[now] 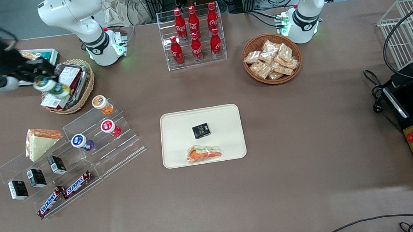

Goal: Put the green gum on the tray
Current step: 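Close the right gripper on the bottle and lift it off the shelf, then carry the held bottle with the right gripper over the cream tray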

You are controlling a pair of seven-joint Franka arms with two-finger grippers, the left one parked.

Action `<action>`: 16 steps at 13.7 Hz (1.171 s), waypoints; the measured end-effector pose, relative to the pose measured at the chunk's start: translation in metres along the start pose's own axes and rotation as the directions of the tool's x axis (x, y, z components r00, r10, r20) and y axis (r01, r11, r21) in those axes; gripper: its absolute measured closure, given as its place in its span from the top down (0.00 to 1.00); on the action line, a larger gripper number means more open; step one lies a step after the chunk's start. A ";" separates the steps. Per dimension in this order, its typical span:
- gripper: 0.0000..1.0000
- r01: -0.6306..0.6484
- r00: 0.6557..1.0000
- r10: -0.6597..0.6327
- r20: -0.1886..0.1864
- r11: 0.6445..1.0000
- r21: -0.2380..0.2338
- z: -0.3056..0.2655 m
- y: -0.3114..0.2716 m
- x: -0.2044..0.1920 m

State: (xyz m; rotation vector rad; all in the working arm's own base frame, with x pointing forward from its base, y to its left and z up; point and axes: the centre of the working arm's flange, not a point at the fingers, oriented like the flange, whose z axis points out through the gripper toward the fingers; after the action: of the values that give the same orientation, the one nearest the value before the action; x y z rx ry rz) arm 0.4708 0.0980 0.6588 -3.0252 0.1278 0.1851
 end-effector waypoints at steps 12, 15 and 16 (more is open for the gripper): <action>0.59 -0.259 0.966 0.259 -0.027 0.966 0.006 0.259 -0.216 0.034; 0.59 -0.276 0.960 0.276 -0.036 0.961 0.002 0.344 -0.201 0.035; 0.59 -0.281 0.959 0.280 -0.034 0.960 -0.002 0.360 -0.199 0.037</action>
State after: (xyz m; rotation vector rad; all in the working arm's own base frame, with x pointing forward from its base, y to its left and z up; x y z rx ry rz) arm 0.4831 0.3328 0.3193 -3.0041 0.5617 0.1584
